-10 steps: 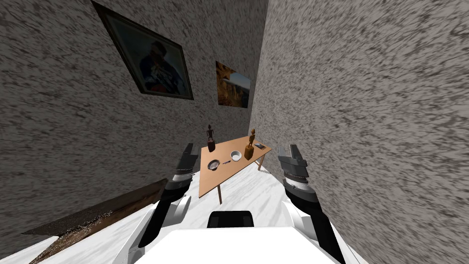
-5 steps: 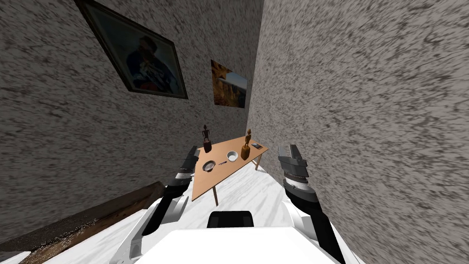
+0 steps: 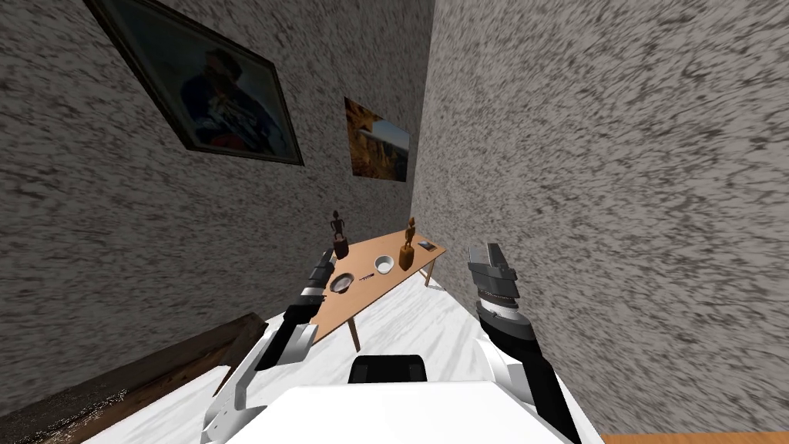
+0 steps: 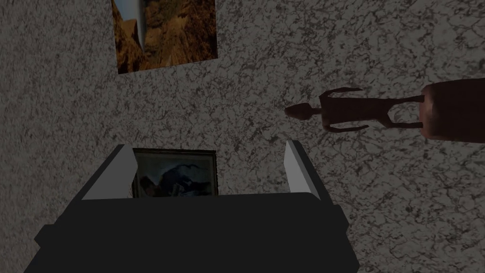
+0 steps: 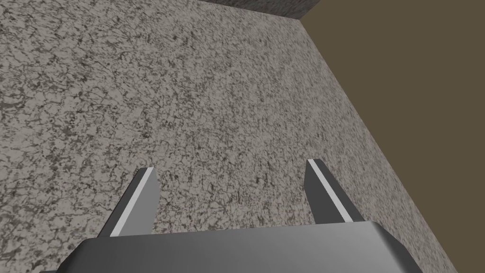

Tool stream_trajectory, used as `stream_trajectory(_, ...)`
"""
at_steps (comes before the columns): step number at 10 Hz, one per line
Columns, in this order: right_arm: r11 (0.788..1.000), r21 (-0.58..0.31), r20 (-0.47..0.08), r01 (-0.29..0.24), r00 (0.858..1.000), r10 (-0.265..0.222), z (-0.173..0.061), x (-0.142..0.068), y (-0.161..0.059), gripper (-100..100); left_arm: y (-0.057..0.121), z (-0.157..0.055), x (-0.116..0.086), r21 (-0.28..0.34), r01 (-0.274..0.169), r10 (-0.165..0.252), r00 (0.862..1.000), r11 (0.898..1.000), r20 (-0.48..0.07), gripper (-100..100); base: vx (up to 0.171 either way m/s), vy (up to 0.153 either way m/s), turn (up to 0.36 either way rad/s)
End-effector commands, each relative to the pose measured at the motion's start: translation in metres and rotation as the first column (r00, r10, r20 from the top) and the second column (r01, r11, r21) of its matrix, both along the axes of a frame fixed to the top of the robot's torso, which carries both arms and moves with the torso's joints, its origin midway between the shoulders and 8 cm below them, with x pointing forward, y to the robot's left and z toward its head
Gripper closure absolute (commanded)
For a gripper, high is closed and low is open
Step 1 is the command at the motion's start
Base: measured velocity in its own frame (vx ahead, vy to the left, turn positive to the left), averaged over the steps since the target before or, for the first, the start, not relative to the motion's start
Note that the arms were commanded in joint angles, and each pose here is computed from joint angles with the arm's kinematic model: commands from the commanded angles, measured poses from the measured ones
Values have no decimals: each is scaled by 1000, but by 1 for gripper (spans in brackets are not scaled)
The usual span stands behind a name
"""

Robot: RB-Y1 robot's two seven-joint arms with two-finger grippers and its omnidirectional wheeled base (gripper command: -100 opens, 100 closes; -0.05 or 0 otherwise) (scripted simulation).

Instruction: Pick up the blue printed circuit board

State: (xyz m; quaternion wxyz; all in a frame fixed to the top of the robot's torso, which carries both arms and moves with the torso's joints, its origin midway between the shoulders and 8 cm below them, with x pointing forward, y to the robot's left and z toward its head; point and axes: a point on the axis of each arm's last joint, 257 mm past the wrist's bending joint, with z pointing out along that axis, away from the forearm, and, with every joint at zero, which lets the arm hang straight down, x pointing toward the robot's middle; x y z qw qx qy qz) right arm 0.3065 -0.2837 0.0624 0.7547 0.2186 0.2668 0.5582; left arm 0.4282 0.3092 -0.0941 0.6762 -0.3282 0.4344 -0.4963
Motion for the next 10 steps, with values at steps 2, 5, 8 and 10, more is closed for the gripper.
stream_trajectory(2,1000,0,0,0,1000,0,0,0,0,0,14,-29,14,-25,-27,25,996,999,-80,-100,27,-105,-40)
stream_trajectory(5,1000,0,0,0,1000,0,0,0,0,0,31,-62,28,-60,-62,51,984,996,-169,-100,31,-62,-44)
stream_trajectory(8,1000,0,0,0,1000,0,0,0,0,0,48,-97,41,-101,-101,72,963,990,-258,-100,30,-81,-44)
stream_trajectory(10,1000,0,0,0,1000,0,0,0,0,0,55,-115,47,-123,-121,79,950,985,-302,-100,39,-78,-42)
